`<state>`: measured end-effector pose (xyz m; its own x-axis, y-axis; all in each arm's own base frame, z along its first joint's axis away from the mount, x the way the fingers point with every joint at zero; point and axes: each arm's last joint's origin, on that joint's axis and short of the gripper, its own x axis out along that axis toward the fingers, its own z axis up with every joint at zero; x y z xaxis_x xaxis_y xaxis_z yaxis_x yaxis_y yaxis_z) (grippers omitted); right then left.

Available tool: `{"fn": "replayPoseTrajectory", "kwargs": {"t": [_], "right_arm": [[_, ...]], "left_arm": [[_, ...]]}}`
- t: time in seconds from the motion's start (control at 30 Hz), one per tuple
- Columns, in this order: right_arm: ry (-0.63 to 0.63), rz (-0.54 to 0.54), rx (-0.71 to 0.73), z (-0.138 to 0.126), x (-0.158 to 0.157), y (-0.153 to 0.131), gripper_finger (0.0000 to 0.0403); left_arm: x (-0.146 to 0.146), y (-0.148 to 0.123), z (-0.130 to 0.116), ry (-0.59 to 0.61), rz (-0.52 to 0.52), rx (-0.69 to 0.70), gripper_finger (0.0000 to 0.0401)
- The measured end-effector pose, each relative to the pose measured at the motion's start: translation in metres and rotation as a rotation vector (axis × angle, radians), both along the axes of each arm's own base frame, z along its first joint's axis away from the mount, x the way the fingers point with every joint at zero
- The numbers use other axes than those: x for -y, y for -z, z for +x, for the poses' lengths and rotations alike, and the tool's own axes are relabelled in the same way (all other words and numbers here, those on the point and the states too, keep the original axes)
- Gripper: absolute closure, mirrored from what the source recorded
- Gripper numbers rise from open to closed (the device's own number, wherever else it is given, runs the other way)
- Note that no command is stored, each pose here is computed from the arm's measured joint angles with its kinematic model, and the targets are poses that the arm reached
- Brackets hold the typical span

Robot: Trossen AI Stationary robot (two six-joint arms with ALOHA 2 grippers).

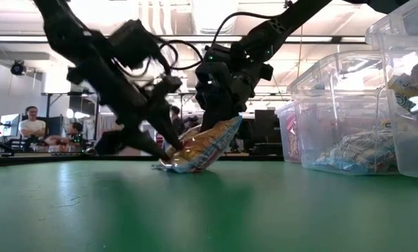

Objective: Sort Maruchan noodles
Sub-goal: Put the center blue noodle pack into the middle transparent bin

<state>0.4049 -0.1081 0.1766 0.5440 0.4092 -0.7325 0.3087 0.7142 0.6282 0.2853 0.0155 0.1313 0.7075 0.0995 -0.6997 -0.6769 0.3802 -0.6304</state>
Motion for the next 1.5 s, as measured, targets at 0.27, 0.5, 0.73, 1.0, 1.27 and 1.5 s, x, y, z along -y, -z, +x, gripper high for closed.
{"fn": "replayPoseTrajectory", "kwargs": {"t": [0.27,0.5,0.73,1.0,1.27,1.5], "right_arm": [[-0.022,-0.017,-0.01,-0.005,0.005,0.0,0.0296],[-0.037,-0.028,-0.004,-0.006,0.006,-0.001,0.0296],[-0.05,-0.027,0.001,-0.007,0.006,-0.002,0.0322],[-0.06,-0.005,0.017,-0.008,0.006,-0.005,0.0373],[-0.072,0.044,0.082,-0.018,0.011,-0.031,0.0385],[-0.056,0.058,0.127,-0.038,0.016,-0.068,0.0385]], "left_arm": [[-0.002,-0.043,-0.03,-0.025,0.142,-0.039,0.0272],[-0.003,-0.051,-0.05,-0.093,0.153,-0.105,0.0272],[-0.003,-0.05,-0.051,-0.1,0.147,-0.115,0.0272],[-0.002,-0.047,-0.055,-0.095,0.147,-0.174,0.0272],[-0.002,-0.045,-0.058,-0.093,0.146,-0.205,0.0272],[-0.002,-0.044,-0.06,-0.089,0.147,-0.234,0.0272]]}}
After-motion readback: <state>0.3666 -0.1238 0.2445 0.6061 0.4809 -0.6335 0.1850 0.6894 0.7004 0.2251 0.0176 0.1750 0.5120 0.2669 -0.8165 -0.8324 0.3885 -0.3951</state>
